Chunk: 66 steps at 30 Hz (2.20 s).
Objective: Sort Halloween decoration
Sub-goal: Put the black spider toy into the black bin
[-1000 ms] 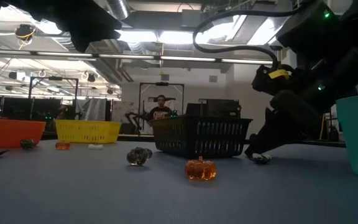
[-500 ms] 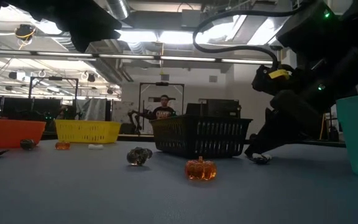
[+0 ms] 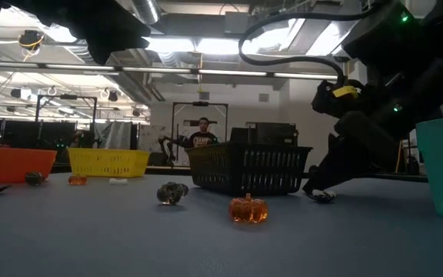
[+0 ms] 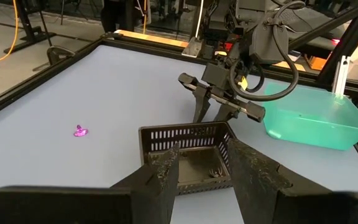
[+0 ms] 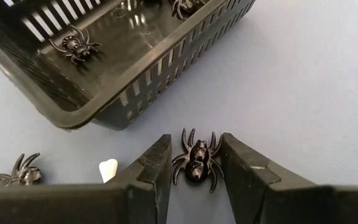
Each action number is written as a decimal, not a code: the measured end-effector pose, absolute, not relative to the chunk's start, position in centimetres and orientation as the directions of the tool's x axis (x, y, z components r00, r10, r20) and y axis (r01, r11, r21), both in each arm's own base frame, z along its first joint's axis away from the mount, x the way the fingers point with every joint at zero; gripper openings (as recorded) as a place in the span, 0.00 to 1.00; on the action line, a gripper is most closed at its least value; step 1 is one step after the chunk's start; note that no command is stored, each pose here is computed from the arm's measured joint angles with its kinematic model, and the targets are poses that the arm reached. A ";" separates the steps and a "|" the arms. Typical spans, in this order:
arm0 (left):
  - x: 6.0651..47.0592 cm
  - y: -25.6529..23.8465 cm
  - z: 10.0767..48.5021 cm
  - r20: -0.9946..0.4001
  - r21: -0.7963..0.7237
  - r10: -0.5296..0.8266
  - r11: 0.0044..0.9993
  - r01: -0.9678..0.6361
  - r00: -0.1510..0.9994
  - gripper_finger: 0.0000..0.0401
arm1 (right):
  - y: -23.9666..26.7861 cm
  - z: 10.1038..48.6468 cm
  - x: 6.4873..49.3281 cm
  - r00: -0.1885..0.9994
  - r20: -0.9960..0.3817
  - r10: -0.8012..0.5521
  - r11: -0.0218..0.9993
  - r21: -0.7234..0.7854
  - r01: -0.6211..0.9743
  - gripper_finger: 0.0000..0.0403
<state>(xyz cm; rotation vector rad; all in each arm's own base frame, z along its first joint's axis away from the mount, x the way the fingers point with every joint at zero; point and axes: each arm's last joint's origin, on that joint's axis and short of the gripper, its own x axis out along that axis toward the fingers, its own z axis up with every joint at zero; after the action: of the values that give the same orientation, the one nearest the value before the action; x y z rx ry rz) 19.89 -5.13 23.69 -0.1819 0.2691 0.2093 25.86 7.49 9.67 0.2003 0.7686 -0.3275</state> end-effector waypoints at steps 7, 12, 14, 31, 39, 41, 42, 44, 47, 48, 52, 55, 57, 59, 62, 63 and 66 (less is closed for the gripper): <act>19.9 -5.1 23.7 -0.281 -0.150 0.180 0.962 -0.228 0.943 0.30 | 7.5 9.7 25.9 0.672 -0.708 -0.216 0.931 0.058 0.361 0.30; 19.9 -5.1 23.7 -0.281 -0.150 0.180 0.962 -0.228 0.943 0.30 | 7.5 9.7 25.8 0.673 -0.708 -0.216 0.933 0.055 0.357 0.30; 19.9 -5.1 23.7 -0.281 -0.150 0.180 0.962 -0.228 0.943 0.30 | 7.5 9.8 25.8 0.674 -0.708 -0.212 0.938 0.045 0.343 0.30; 19.9 -5.1 23.7 -0.281 -0.150 0.179 0.962 -0.228 0.943 0.30 | 7.2 12.4 25.0 0.695 -0.690 -0.202 0.947 0.042 0.317 0.30; 19.9 -5.1 23.7 -0.281 -0.150 0.180 0.962 -0.228 0.943 0.30 | 7.0 15.1 24.4 0.750 -0.633 -0.191 0.961 0.034 0.273 0.30; 19.9 -5.1 23.7 -0.281 -0.150 0.179 0.962 -0.228 0.943 0.30 | 6.9 15.8 24.3 0.771 -0.609 -0.185 0.967 0.029 0.254 0.30; 19.9 -5.1 23.7 -0.281 -0.150 0.180 0.962 -0.228 0.943 0.30 | 6.9 16.2 24.3 0.782 -0.596 -0.181 0.970 0.024 0.242 0.30; 19.9 -5.1 23.7 -0.281 -0.146 0.180 0.963 -0.227 0.943 0.30 | 6.9 16.7 24.3 0.803 -0.570 -0.173 0.976 0.011 0.218 0.30; 19.9 -5.1 23.7 -0.281 -0.145 0.180 0.963 -0.227 0.943 0.30 | 7.1 17.3 24.6 0.838 -0.530 -0.127 0.988 0.008 0.155 0.30; 19.9 -5.1 23.7 -0.281 -0.144 0.180 0.963 -0.226 0.943 0.30 | 7.3 17.4 24.7 0.849 -0.519 -0.100 0.992 0.013 0.125 0.30; 19.9 -5.1 23.7 -0.281 -0.144 0.180 0.963 -0.226 0.943 0.30 | 7.6 17.5 25.3 0.877 -0.480 -0.034 0.999 -0.005 0.036 0.30; 19.9 -5.1 23.7 -0.280 -0.144 0.179 0.963 -0.226 0.943 0.30 | 7.8 17.5 25.7 0.892 -0.451 -0.026 0.999 -0.035 0.011 0.30; 19.9 -5.1 23.7 -0.279 -0.145 0.179 0.963 -0.226 0.943 0.30 | 7.8 17.3 26.0 0.900 -0.435 -0.028 0.999 -0.054 0.004 0.30; 19.9 -5.1 23.7 -0.279 -0.145 0.180 0.963 -0.226 0.943 0.30 | 7.9 17.2 26.2 0.906 -0.421 -0.025 0.998 -0.056 0.002 0.30; 19.9 -5.1 23.7 -0.279 -0.144 0.180 0.963 -0.226 0.943 0.30 | 8.0 17.1 26.4 0.913 -0.407 -0.023 0.999 -0.052 0.002 0.30; 19.9 -5.1 23.7 -0.279 -0.145 0.180 0.963 -0.226 0.943 0.30 | 8.0 17.1 26.4 0.912 -0.409 -0.023 0.999 -0.053 0.002 0.30; 19.9 -5.1 23.7 -0.279 -0.144 0.180 0.963 -0.226 0.943 0.30 | 8.0 17.1 26.4 0.914 -0.405 -0.024 0.999 -0.051 0.003 0.30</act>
<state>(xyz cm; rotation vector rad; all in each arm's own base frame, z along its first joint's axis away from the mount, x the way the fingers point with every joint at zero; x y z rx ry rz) 19.89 -5.14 23.72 -0.1760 0.2675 0.2080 26.43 7.99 17.10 -0.0500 0.4173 -0.0139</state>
